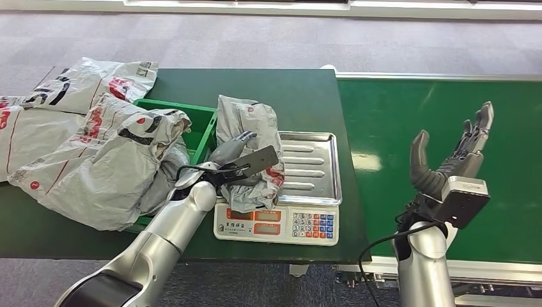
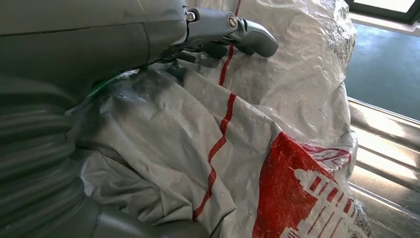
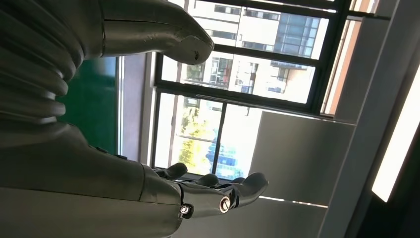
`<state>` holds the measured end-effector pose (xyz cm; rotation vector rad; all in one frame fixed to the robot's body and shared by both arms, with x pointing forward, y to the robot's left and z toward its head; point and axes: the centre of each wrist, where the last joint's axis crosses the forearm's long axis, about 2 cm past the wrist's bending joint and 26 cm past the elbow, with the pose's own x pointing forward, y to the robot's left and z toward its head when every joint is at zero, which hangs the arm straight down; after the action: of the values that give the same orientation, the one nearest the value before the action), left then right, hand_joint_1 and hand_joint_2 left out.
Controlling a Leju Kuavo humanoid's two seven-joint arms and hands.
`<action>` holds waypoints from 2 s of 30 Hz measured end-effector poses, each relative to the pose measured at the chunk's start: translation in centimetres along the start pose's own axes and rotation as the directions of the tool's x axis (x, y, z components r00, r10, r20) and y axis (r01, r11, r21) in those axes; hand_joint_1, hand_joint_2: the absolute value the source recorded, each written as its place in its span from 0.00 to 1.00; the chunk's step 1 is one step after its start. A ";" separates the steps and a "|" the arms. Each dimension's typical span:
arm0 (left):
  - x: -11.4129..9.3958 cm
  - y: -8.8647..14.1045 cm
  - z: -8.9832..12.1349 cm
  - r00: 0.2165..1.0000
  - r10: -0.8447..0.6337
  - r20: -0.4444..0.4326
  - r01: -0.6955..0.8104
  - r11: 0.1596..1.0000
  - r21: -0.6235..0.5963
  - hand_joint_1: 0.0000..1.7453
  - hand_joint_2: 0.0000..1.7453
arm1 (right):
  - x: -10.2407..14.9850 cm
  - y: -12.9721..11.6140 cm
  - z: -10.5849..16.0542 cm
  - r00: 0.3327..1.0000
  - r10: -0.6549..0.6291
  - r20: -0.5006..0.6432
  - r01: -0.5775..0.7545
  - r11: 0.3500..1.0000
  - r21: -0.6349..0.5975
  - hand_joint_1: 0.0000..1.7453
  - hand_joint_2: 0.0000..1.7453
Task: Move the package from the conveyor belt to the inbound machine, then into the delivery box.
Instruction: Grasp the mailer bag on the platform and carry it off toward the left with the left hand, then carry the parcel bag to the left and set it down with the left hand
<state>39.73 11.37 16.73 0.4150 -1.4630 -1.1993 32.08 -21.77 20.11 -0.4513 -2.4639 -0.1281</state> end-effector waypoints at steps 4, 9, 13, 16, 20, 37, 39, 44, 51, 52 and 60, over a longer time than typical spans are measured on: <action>-0.4 -0.1 -0.2 0.999 -0.017 -0.037 0.015 0.999 -0.050 0.18 1.00 | 0.2 -0.7 0.6 0.998 0.054 0.013 -0.054 0.998 -0.024 0.00 1.00; -1.9 -0.5 -0.1 0.996 -0.041 -0.080 0.033 0.995 -0.098 1.00 1.00 | 0.2 -2.8 3.5 0.994 0.102 -0.043 -0.106 0.991 -0.083 0.00 1.00; -3.0 -0.5 0.0 0.994 -0.052 -0.097 0.041 0.993 -0.111 1.00 1.00 | 0.3 -4.0 5.4 0.990 0.096 -0.100 -0.106 0.989 -0.100 0.00 1.00; -3.3 -0.3 0.0 0.993 -0.060 -0.105 0.047 0.992 -0.114 1.00 1.00 | 0.4 -4.3 5.9 0.989 0.099 -0.112 -0.110 0.989 -0.102 0.00 1.00; -3.5 -0.1 0.0 0.992 -0.067 -0.110 0.054 0.992 -0.116 1.00 1.00 | 0.4 -4.4 6.1 0.988 0.102 -0.116 -0.114 0.989 -0.099 0.00 1.00; -3.4 7.8 2.1 0.899 0.314 0.305 -0.429 0.768 0.475 1.00 1.00 | 1.2 -7.1 9.2 0.969 0.162 -0.189 -0.167 0.986 -0.012 0.00 1.00; -3.2 10.1 2.9 0.892 0.286 0.350 -0.442 0.711 0.546 1.00 1.00 | 1.4 -7.6 9.6 0.966 0.168 -0.196 -0.173 0.985 -0.010 0.00 1.00; -3.3 13.9 5.3 0.888 0.193 0.418 -0.449 0.565 0.692 1.00 1.00 | 1.6 -8.4 10.3 0.960 0.185 -0.209 -0.192 0.981 -0.013 0.00 1.00; -5.9 16.6 7.8 0.936 0.203 0.286 -0.351 0.509 0.786 1.00 1.00 | 1.6 -8.9 10.5 0.952 0.204 -0.227 -0.210 0.978 -0.003 0.00 1.00; -6.6 16.6 7.8 0.949 0.223 0.223 -0.312 0.560 0.767 1.00 1.00 | 1.6 -8.9 10.5 0.951 0.207 -0.230 -0.213 0.977 0.001 0.00 1.00; -13.5 11.7 6.4 0.969 0.230 -0.093 -0.184 0.917 0.353 1.00 1.00 | 1.4 -8.5 9.4 0.952 0.200 -0.232 -0.201 0.979 0.021 0.00 1.00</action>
<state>42.23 29.84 20.50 0.5496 -1.5588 -0.7333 22.73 -27.50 13.55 -0.6469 -2.1749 -0.0940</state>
